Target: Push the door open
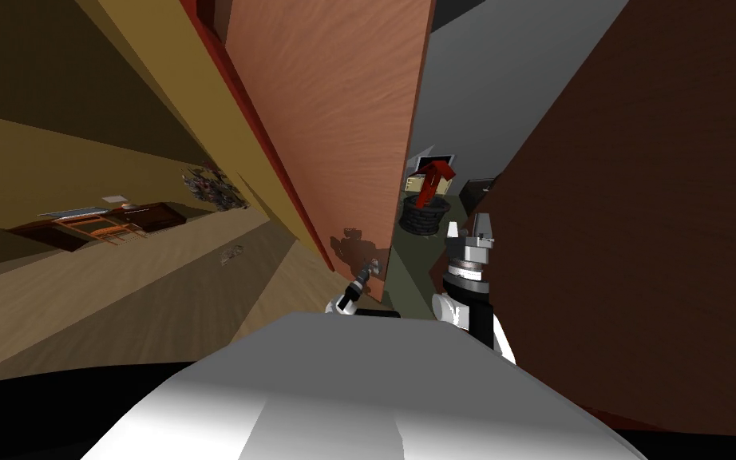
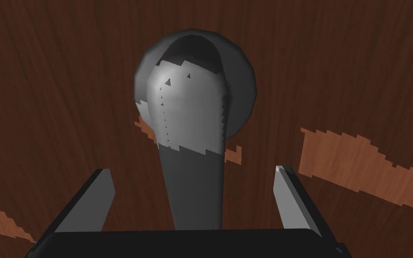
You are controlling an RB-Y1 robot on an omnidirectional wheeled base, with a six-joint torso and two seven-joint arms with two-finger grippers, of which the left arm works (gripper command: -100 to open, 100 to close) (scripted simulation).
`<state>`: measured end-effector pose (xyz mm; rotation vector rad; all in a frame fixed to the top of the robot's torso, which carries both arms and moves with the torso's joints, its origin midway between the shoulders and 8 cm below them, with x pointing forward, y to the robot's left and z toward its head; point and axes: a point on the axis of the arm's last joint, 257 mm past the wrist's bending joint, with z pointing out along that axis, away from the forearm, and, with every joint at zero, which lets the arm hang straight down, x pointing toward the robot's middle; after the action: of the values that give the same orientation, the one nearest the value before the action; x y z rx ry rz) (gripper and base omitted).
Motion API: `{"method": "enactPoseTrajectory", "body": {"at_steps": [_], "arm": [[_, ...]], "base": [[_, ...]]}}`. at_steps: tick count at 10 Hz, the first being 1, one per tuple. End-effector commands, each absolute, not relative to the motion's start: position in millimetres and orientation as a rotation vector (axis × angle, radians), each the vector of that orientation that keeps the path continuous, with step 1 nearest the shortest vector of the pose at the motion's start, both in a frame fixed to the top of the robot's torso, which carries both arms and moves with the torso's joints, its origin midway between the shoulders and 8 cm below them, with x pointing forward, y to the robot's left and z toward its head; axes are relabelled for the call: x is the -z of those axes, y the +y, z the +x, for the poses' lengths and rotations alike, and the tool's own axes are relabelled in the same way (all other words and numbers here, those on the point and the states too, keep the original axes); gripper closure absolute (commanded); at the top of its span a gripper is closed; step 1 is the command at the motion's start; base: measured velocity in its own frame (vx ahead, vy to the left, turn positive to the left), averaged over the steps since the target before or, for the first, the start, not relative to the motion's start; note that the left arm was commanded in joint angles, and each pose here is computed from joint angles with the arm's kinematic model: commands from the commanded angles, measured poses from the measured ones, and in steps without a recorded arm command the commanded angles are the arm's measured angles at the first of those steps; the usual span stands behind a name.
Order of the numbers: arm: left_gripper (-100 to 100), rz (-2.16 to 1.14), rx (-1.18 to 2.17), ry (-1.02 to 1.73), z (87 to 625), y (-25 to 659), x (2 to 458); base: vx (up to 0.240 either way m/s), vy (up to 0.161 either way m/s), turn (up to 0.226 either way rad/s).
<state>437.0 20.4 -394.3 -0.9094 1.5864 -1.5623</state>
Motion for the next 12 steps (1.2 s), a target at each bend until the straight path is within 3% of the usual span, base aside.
{"method": "enactPoseTrajectory", "body": {"at_steps": [1, 2, 7, 12], "arm": [[-100, -0.909, 1.562, 1.586, 437, 20, 394], [100, -0.909, 1.562, 1.586, 437, 20, 394], [100, -0.909, 1.562, 1.586, 437, 20, 394], [100, -0.917, 1.518, 1.568, 448, 48, 395]], "base": [[0.080, -0.050, 0.002], [-0.010, 0.007, 0.004], [-0.007, 0.006, -0.007], [0.122, -0.113, 0.059]]}}
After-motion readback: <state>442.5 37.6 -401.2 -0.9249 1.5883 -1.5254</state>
